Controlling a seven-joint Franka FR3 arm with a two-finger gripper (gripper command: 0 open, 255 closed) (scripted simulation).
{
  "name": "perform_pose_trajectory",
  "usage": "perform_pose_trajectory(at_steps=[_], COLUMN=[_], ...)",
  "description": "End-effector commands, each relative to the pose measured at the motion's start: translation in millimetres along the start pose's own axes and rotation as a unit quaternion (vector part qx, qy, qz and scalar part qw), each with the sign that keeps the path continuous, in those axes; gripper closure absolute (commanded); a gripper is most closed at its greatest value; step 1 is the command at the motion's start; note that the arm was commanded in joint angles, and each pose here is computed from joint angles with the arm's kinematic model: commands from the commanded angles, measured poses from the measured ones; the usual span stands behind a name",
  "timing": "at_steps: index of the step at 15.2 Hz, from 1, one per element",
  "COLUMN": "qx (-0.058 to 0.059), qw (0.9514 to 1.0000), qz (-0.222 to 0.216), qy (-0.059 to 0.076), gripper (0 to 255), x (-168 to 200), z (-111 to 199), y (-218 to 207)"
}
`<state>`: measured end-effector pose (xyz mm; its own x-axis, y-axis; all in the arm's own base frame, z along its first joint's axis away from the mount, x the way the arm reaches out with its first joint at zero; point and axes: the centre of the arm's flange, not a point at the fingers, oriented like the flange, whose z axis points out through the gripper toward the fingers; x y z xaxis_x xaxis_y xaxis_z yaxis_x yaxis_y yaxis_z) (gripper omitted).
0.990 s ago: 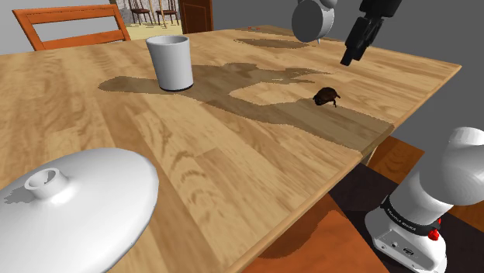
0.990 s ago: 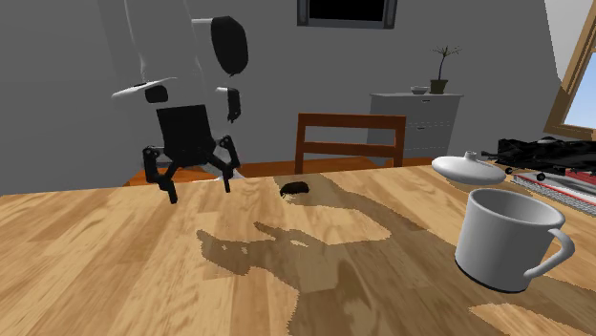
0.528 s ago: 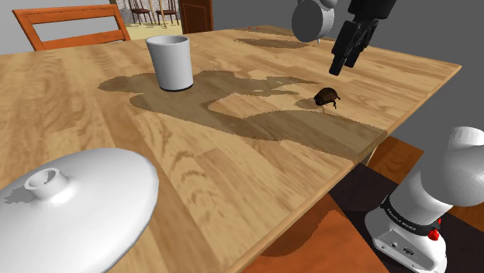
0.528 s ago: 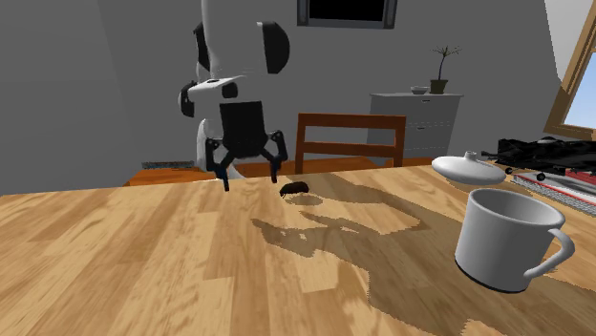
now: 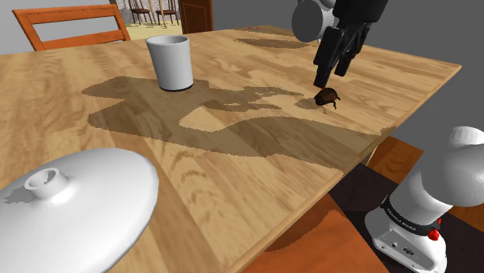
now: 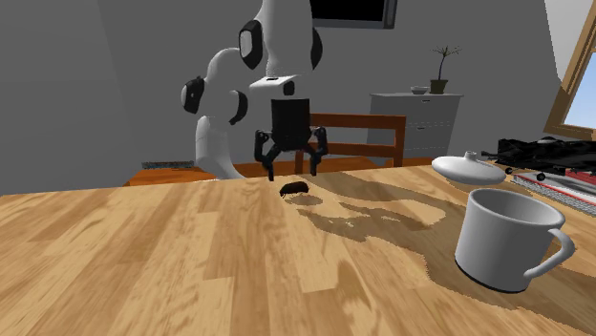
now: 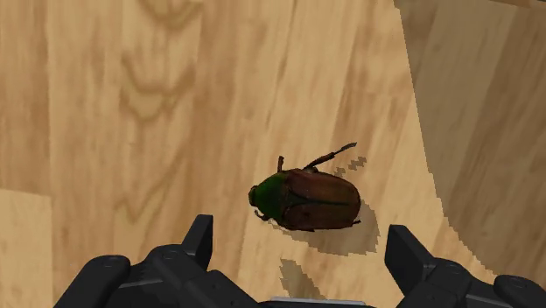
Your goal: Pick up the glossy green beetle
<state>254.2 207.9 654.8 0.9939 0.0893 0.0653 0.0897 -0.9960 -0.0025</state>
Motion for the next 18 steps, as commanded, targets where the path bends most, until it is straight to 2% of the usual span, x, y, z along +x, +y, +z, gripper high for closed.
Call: perform_pose_trajectory(at_steps=[1,6,8,9,18], qx=[-0.001,-0.001,-0.001,-0.001,-0.001], qw=[1.0000,1.0000,1.0000,1.0000,1.0000], qz=[0.001,0.001,0.001,0.001,0.001], qy=[-0.001,-0.001,-0.001,-0.001,-0.001], gripper=[0,0,0,255,255], x=[-0.4,-2.3,-2.3,-2.5,-2.3], z=[7.6,36.9,36.9,37.5,36.9], y=[-5.4,-5.3,-5.3,-4.8,-5.3])
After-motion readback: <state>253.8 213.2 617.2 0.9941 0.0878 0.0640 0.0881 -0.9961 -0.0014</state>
